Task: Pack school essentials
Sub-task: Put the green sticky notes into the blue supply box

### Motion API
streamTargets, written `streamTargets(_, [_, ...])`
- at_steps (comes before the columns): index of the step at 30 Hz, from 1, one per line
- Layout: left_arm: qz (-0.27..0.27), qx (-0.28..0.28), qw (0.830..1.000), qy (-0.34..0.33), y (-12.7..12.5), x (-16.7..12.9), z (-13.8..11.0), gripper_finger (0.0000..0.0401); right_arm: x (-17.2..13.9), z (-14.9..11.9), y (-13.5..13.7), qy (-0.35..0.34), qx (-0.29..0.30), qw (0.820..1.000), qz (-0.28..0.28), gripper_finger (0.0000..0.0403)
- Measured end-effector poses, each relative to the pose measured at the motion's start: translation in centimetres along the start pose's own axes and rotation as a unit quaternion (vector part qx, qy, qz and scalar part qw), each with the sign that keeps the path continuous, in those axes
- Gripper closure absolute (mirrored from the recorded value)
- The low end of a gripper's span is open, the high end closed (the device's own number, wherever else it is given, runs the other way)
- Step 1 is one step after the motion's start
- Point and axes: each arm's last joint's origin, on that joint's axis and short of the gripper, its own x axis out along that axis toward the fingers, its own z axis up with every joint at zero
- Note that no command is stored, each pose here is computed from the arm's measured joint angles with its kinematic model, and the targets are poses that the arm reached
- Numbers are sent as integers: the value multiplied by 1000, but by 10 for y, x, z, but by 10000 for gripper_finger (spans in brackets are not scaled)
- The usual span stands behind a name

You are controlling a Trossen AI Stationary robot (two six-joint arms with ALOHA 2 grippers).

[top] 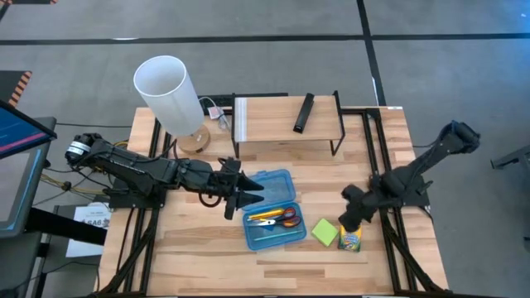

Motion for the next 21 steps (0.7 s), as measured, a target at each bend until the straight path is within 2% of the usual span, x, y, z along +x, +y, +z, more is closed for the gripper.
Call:
streamTargets(3, [-16,-4,1000,10,-1,0,-1,214,15,-10,-3,6,33,999,24,137])
streamTargets(6, [-24,-4,1000,16,-1,0,-1,214,22,-15,-2,-29,23,998,54,137])
streamTargets(12, [-29,-2,999,21,-2,0,-2,214,22,-8,10,-135,-54,983,109,137])
streamTargets(17, [-36,1,999,28,-2,0,-2,214,37,1,31,-146,-123,972,135,137])
streamTargets(21, [-35,-3,999,30,-2,0,-3,214,43,7,56,-135,-167,972,97,142])
